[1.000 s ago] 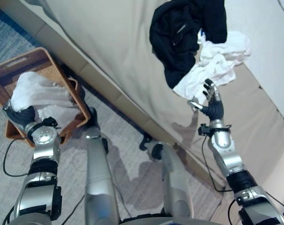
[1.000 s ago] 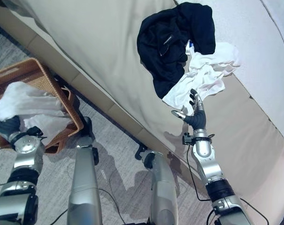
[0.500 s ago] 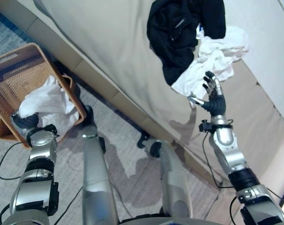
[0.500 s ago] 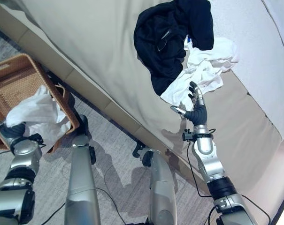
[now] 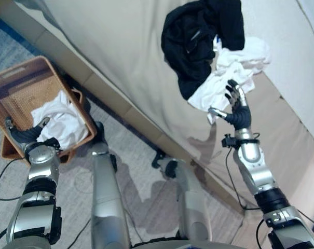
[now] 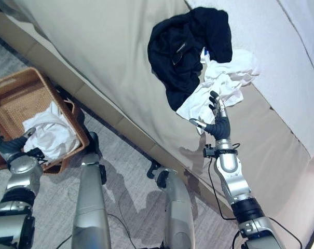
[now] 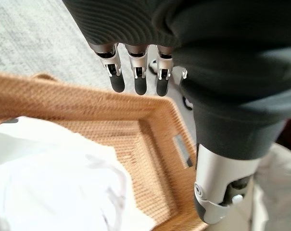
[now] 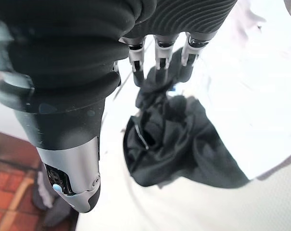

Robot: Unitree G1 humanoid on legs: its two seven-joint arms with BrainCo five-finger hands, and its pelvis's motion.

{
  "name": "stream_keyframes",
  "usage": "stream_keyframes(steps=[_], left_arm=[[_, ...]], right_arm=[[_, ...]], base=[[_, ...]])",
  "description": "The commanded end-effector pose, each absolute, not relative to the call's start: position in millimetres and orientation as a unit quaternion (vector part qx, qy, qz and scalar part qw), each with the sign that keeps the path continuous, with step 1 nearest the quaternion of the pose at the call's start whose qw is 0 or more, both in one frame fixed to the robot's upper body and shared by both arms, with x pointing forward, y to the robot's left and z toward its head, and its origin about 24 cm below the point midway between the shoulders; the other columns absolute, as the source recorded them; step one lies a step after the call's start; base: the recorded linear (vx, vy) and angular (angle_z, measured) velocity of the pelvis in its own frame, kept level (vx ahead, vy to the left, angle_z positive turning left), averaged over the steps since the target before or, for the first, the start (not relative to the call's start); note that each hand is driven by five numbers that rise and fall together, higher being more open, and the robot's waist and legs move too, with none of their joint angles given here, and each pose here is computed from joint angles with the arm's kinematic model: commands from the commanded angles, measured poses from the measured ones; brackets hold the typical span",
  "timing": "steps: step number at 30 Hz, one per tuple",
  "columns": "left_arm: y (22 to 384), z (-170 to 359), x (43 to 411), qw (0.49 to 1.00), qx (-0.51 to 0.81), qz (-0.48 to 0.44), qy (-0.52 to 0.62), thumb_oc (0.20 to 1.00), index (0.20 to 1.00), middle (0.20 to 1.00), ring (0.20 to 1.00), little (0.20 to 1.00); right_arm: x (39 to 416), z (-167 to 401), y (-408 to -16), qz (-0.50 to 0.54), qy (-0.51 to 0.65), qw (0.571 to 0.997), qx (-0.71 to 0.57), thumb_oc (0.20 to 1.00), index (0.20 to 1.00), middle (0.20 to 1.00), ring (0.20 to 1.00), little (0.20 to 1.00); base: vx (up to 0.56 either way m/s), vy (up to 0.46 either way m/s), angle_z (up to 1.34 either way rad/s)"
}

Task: Pick up clothes into the bucket

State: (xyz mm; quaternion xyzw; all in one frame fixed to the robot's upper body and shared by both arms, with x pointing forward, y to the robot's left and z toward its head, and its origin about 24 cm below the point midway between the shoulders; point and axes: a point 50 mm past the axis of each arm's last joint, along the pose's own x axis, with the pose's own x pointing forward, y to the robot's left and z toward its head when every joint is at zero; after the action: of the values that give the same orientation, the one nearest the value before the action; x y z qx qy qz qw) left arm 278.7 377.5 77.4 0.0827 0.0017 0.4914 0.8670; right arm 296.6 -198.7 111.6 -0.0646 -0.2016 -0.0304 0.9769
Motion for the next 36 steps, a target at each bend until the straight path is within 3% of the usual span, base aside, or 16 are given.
stream_keyframes(steps=[1, 8, 13, 18, 23, 30, 36], left_arm=[[383.6, 76.7, 263.9, 0.859, 0.096, 0.502, -0.031, 1.0, 1.0, 1.0, 1.0, 1.0], [364.8, 88.0, 253.4, 0.865, 0.102, 0.478, -0.113, 1.0, 1.0, 1.0, 1.0, 1.0], [326.9, 97.0, 251.8, 0.907, 0.039, 0.371, -0.196, 1.0, 1.0, 1.0, 1.0, 1.0], [297.6, 92.9, 248.7, 0.943, 0.002, 0.26, -0.206, 1.0, 1.0, 1.0, 1.0, 1.0], [260.4, 75.5, 250.9, 0.972, -0.06, 0.144, -0.175, 1.0, 1.0, 1.0, 1.0, 1.0], [229.2, 49.4, 246.5, 0.989, -0.078, 0.051, -0.112, 1.0, 1.0, 1.0, 1.0, 1.0], [220.2, 29.4, 240.5, 0.993, -0.091, 0.031, -0.063, 1.0, 1.0, 1.0, 1.0, 1.0]], right_arm=[[289.9, 116.3, -221.3, -0.068, -0.22, 0.971, -0.063, 1.0, 1.0, 1.0, 1.0, 1.0], [280.2, 93.9, -240.6, -0.11, -0.173, 0.975, -0.082, 1.0, 1.0, 1.0, 1.0, 1.0], [268.6, 73.4, -259.0, -0.142, -0.128, 0.978, -0.079, 1.0, 1.0, 1.0, 1.0, 1.0], [262.7, 54.7, -261.7, -0.148, -0.088, 0.981, -0.084, 1.0, 1.0, 1.0, 1.0, 1.0], [257.4, 34.7, -253.4, -0.133, -0.046, 0.987, -0.076, 1.0, 1.0, 1.0, 1.0, 1.0], [252.0, 26.6, -241.8, -0.103, -0.029, 0.989, -0.104, 1.0, 1.0, 1.0, 1.0, 1.0], [264.9, 40.5, -213.5, -0.028, -0.055, 0.991, -0.115, 1.0, 1.0, 1.0, 1.0, 1.0]], base=[[0.0, 0.0, 0.0], [0.05, 0.027, 0.06], [0.05, 0.085, 0.0], [0.09, 0.086, -0.18], [0.09, 0.003, -0.71], [0.08, -0.071, -0.27], [0.12, -0.169, -0.5]])
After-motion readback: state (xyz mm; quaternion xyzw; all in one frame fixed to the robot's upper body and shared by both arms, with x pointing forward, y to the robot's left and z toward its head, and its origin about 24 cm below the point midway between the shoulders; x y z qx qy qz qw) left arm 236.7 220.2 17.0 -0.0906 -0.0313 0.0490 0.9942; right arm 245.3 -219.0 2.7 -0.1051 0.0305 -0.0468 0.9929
